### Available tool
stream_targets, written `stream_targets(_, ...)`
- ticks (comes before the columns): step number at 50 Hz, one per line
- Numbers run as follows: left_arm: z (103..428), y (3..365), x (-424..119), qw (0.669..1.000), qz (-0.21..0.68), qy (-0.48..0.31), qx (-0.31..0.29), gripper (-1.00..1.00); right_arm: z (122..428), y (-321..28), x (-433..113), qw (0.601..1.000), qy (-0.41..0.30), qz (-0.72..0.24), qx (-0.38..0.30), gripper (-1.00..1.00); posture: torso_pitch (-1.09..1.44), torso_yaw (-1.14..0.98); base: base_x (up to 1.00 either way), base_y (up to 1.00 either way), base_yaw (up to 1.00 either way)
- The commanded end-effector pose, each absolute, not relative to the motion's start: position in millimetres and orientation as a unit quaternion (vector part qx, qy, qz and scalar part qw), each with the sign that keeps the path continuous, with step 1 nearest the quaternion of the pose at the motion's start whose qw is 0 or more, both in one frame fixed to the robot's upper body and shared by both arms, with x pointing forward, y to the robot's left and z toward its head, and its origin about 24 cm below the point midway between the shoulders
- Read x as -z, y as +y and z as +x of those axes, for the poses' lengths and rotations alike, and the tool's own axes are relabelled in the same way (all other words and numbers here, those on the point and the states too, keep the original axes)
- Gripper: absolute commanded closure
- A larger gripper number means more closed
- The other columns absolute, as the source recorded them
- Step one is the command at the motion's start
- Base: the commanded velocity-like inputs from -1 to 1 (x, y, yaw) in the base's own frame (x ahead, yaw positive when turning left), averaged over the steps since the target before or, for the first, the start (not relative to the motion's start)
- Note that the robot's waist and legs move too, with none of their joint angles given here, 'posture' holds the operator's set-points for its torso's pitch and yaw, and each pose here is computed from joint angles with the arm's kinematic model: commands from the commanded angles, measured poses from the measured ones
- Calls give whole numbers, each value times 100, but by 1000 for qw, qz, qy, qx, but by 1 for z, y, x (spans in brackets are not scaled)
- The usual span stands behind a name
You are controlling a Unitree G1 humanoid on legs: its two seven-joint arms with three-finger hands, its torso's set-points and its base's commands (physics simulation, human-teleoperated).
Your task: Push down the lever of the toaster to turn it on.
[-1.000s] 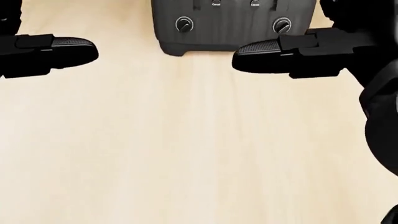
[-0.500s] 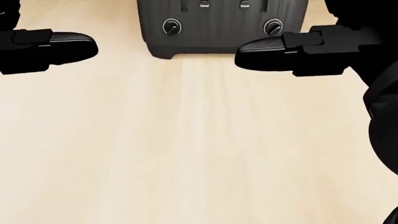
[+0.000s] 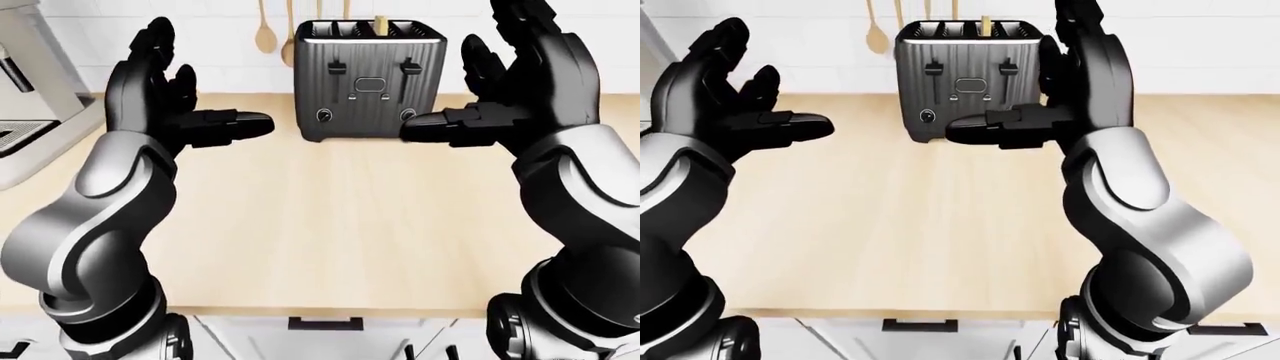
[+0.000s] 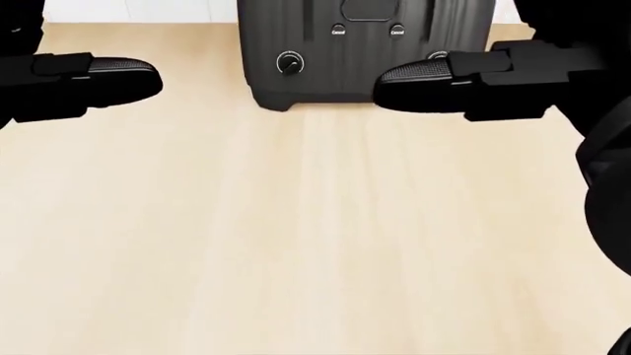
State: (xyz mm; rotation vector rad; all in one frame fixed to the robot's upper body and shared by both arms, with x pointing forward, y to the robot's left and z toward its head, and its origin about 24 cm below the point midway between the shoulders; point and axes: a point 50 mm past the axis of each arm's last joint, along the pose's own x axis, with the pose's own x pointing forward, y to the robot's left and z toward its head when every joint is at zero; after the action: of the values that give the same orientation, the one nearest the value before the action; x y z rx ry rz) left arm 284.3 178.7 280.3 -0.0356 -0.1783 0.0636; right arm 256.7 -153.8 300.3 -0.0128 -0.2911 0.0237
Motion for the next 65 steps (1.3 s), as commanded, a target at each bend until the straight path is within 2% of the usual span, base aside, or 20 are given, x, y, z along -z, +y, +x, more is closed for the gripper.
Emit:
stream_targets(1,280,179,-294,991,-20,-130,-32,-100,252,-155,-311,984,-180,-2,-8,-100,-16,0,0,0,0)
stream_targets(53,281,177,-291,991,-25,-129,-27,-100,251,-155,-312,984,-180,-1,-9,-100,-51,0,0,0,0)
stream_targets(65,281,176,-292,990,-30,-134,-26,-100,252,-151,-311,985,-175,-2,-13,-100,-51,0,0,0,0)
